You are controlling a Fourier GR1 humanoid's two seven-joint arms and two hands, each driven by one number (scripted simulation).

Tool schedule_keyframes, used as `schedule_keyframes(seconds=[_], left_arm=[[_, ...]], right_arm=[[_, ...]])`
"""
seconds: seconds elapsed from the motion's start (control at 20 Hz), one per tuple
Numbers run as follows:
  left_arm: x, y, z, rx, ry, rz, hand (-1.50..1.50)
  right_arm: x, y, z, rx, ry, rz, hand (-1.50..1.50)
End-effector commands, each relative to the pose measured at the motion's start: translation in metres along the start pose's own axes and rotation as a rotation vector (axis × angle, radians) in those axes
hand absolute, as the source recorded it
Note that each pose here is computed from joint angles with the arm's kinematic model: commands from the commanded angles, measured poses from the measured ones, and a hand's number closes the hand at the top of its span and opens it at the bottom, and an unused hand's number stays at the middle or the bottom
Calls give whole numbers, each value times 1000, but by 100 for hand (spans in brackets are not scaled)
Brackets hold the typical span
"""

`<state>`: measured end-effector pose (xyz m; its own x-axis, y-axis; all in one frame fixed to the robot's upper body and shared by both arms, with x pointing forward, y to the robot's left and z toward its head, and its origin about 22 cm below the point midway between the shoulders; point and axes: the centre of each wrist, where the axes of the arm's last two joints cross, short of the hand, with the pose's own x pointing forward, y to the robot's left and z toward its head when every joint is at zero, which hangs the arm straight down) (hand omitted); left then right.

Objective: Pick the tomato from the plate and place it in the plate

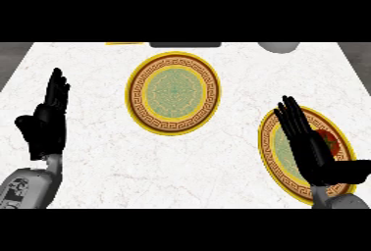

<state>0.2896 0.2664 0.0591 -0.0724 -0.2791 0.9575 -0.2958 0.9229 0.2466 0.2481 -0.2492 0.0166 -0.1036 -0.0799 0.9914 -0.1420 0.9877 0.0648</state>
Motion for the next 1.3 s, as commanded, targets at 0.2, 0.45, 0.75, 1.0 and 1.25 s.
schedule_keyframes(seconds=[0.2,0.45,0.75,1.0,1.25], left_arm=[[40,8,-24,-229,-156,23,0],[38,-9,-10,-316,-124,43,0],[31,19,-21,-316,-107,82,0],[34,26,-20,-325,-118,55,0],[47,30,-26,-304,-111,63,0]], right_arm=[[51,7,-73,43,-284,335,150],[20,-77,-45,-296,-41,961,150],[-41,7,-44,-527,-285,638,-150],[-29,0,-31,-571,-424,683,-150],[8,-8,-20,-571,-310,862,-150]])
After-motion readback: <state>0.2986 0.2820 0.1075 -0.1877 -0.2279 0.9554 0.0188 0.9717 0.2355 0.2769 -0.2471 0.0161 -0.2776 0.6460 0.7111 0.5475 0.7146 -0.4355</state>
